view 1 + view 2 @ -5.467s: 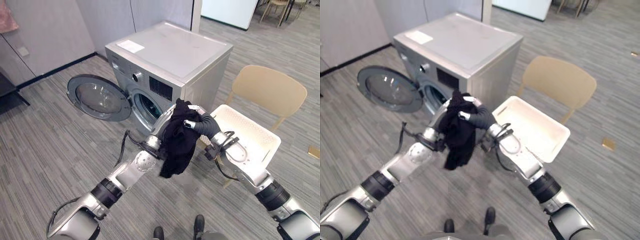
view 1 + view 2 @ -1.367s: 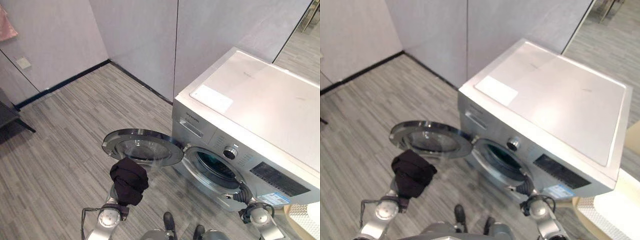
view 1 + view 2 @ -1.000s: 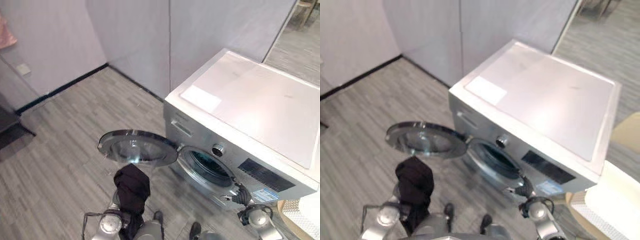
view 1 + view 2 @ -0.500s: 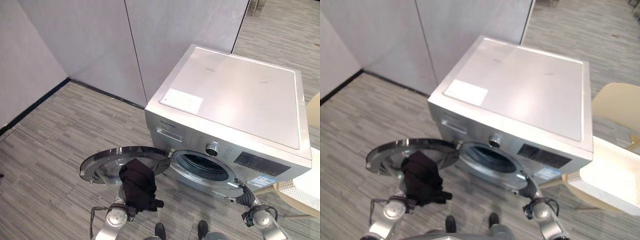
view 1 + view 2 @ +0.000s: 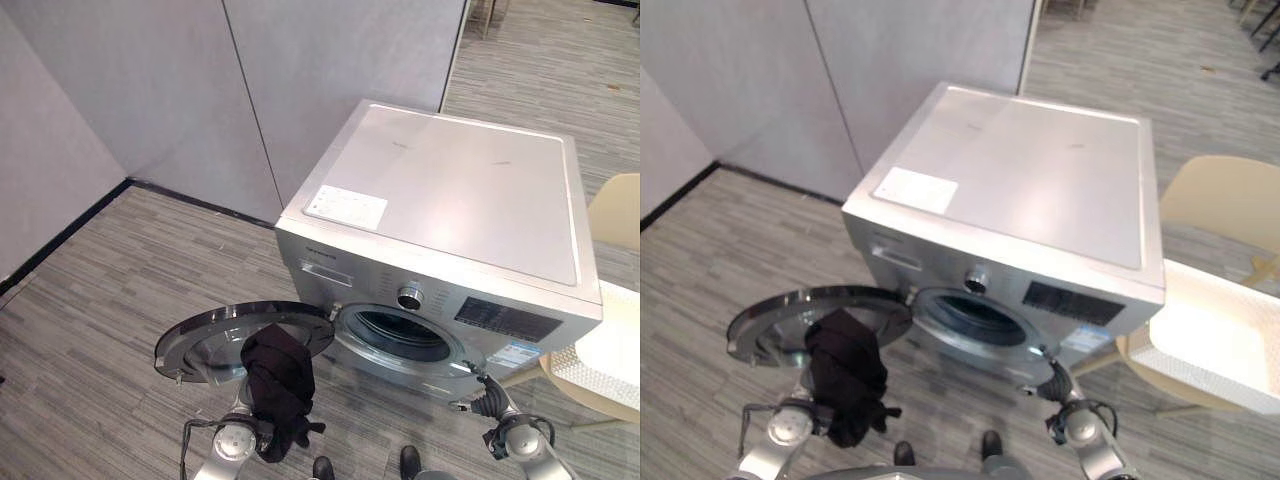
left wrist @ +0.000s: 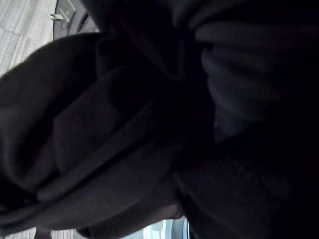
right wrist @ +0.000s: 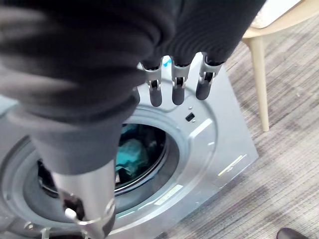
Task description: Grab the laundry basket,head to the washer,open it,put in the laundry and shut it.
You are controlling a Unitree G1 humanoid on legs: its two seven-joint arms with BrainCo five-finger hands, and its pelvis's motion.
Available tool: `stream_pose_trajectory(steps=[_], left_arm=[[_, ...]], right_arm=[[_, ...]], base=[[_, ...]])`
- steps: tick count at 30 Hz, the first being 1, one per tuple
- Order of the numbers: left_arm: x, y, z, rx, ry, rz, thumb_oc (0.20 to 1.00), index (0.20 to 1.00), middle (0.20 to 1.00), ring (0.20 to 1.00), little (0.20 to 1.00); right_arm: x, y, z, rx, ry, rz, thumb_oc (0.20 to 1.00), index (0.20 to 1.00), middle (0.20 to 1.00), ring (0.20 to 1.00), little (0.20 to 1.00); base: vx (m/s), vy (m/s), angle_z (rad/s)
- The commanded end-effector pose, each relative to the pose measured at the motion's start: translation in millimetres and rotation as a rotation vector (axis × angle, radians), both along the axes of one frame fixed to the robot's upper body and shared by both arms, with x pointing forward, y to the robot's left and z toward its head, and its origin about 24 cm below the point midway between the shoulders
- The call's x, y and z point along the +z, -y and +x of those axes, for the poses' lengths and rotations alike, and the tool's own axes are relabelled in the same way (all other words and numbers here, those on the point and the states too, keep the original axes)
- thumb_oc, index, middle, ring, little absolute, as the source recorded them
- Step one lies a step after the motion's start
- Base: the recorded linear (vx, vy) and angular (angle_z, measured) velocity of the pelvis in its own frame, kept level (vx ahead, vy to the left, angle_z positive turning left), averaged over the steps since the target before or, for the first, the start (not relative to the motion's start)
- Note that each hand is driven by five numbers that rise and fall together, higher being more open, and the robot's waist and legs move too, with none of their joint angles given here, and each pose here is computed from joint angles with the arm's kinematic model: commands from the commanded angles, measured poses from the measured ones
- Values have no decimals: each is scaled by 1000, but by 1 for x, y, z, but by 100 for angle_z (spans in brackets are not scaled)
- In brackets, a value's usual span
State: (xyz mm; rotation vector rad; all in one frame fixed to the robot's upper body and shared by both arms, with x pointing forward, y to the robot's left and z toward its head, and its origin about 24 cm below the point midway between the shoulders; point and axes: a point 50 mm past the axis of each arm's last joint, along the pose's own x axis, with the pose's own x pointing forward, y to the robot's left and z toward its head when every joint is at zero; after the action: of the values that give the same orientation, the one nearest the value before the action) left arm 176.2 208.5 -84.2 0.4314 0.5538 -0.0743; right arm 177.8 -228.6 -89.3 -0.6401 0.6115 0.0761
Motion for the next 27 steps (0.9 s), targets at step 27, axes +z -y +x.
stream_pose_trajectory(steps=[27], left_arm=[[5,12,14,-43,59,-11,200,200,200,200,200]], right_arm=[[-3,1,-2,-23,8,-19,1000,1000,1000,1000,1000]], base=[[1,-6,-5]])
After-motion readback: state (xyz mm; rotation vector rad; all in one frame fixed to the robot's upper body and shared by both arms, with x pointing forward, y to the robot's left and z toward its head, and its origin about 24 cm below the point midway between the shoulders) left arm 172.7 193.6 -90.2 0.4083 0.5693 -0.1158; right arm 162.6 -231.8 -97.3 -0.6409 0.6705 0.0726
